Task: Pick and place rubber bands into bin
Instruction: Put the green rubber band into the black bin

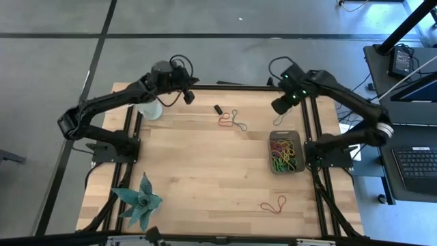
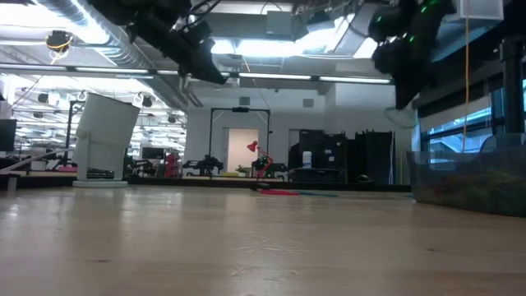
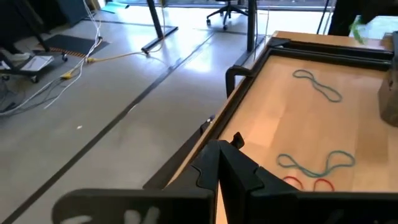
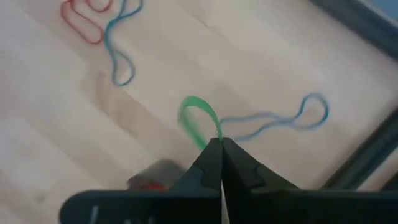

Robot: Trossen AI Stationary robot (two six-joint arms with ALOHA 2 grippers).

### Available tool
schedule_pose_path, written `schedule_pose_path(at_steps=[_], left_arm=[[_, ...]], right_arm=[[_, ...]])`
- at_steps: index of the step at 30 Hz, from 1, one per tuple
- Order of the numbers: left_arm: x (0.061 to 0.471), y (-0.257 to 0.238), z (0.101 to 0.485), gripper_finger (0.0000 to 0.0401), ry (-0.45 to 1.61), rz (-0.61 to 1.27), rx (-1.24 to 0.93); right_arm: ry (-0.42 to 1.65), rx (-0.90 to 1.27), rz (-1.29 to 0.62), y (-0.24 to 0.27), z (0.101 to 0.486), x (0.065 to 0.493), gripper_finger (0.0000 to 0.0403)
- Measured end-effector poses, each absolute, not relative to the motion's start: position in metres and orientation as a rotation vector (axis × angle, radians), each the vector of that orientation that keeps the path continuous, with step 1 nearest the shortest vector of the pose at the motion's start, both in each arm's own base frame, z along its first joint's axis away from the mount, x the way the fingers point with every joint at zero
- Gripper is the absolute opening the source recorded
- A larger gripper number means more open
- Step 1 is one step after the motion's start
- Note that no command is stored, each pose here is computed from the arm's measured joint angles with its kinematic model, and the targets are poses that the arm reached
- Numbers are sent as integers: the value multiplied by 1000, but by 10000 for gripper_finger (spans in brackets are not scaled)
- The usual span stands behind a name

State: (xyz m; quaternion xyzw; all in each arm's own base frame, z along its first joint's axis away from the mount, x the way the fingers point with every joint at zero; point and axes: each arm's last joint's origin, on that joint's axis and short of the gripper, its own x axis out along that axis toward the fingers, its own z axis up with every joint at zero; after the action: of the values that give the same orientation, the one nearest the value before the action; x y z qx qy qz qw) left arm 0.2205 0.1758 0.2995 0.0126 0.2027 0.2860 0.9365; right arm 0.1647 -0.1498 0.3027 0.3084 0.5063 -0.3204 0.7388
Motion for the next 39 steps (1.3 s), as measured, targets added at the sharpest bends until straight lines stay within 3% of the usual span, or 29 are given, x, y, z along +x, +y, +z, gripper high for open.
schedule_pose_path(at_steps=[7, 13, 25, 32, 39], left_arm=[[217, 179, 300, 3, 426, 514, 103], [222, 173, 300, 3, 405, 346, 171], [234, 156, 301, 3, 392, 233, 232], [235, 155, 301, 3, 402, 285, 246], [236, 156, 303, 3, 380, 293, 258]], right_arm=[[1104, 774, -725, -97, 324, 149, 0], [1163, 750, -674, -57, 327, 145, 0], [1386, 658, -519, -10, 251, 141, 0], [1308, 653, -464, -4, 216, 151, 7], [1287, 720, -512, -4, 209, 150, 51]])
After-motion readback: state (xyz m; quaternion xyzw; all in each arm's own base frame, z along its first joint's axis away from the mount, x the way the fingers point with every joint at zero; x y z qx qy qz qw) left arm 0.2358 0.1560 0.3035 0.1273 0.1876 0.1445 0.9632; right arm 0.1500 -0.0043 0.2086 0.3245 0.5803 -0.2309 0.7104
